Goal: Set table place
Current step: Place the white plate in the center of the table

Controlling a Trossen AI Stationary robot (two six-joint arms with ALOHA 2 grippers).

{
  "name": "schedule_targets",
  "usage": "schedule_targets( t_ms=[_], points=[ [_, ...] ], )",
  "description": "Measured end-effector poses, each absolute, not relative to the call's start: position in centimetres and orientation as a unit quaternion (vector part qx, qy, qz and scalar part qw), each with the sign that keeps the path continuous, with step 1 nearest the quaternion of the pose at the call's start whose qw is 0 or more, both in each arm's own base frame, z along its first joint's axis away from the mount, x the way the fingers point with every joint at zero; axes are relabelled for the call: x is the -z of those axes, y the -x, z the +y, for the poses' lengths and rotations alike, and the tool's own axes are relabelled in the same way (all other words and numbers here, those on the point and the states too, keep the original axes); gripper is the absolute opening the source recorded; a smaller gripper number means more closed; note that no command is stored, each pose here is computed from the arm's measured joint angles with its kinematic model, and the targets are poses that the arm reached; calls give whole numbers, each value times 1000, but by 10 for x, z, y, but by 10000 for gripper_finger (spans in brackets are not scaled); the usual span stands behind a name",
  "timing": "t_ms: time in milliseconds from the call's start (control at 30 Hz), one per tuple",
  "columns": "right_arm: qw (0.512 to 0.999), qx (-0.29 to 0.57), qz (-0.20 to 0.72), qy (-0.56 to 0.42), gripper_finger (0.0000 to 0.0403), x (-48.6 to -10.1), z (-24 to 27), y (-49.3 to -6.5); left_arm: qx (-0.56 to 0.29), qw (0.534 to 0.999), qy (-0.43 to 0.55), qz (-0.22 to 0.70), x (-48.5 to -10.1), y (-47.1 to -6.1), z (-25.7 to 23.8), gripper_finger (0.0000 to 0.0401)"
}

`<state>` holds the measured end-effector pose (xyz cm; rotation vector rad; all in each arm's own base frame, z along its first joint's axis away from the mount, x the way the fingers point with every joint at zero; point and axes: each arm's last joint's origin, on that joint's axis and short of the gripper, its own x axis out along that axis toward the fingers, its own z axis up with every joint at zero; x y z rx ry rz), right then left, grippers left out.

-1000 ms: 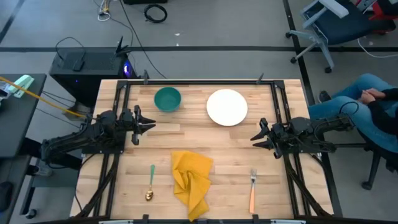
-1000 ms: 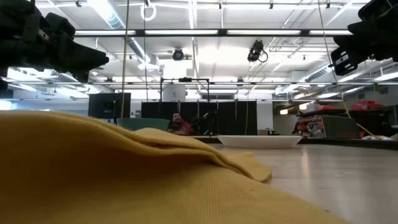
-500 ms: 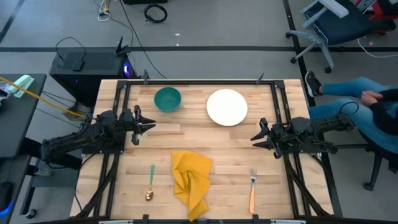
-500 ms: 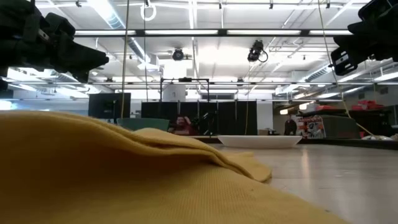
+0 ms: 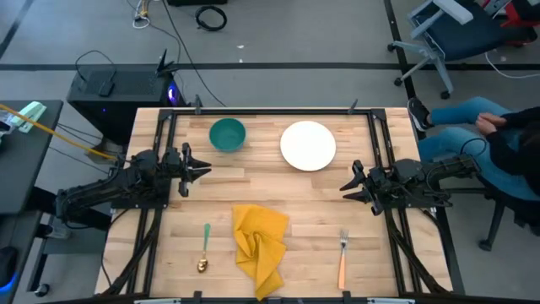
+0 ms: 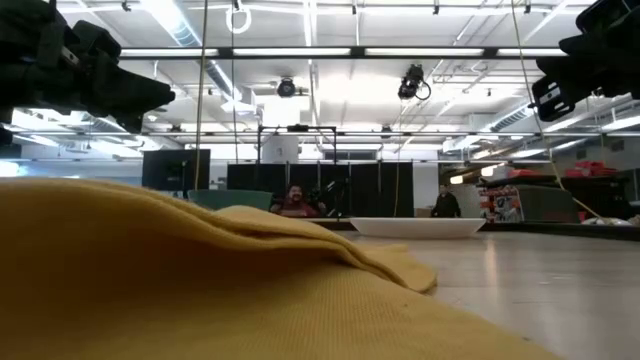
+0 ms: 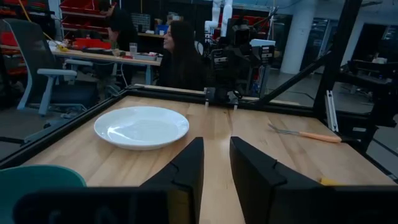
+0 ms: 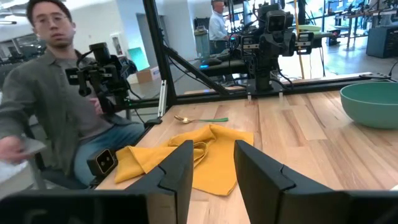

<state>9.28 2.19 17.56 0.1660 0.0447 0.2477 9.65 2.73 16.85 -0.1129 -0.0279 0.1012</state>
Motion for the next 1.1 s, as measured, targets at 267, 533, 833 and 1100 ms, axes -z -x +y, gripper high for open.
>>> schedule_targets(
  t_ms=[267,533,833,1100],
  points=[
    [989,-124,22,-83,124,-176,22,-93,-50,997,56,-14,-169,-96,27,87],
    [989,-123,23,-83,124,-175,22,-93,-50,997,56,-14,-169,-96,27,86],
    [992,-120,2,-36,124,-178,22,-93,-49,997,50,-34,-173,-96,27,87],
    [967,-100,-234,-11,124,-222,18,-83,-41,992,76,-96,-184,-95,27,85]
  ],
)
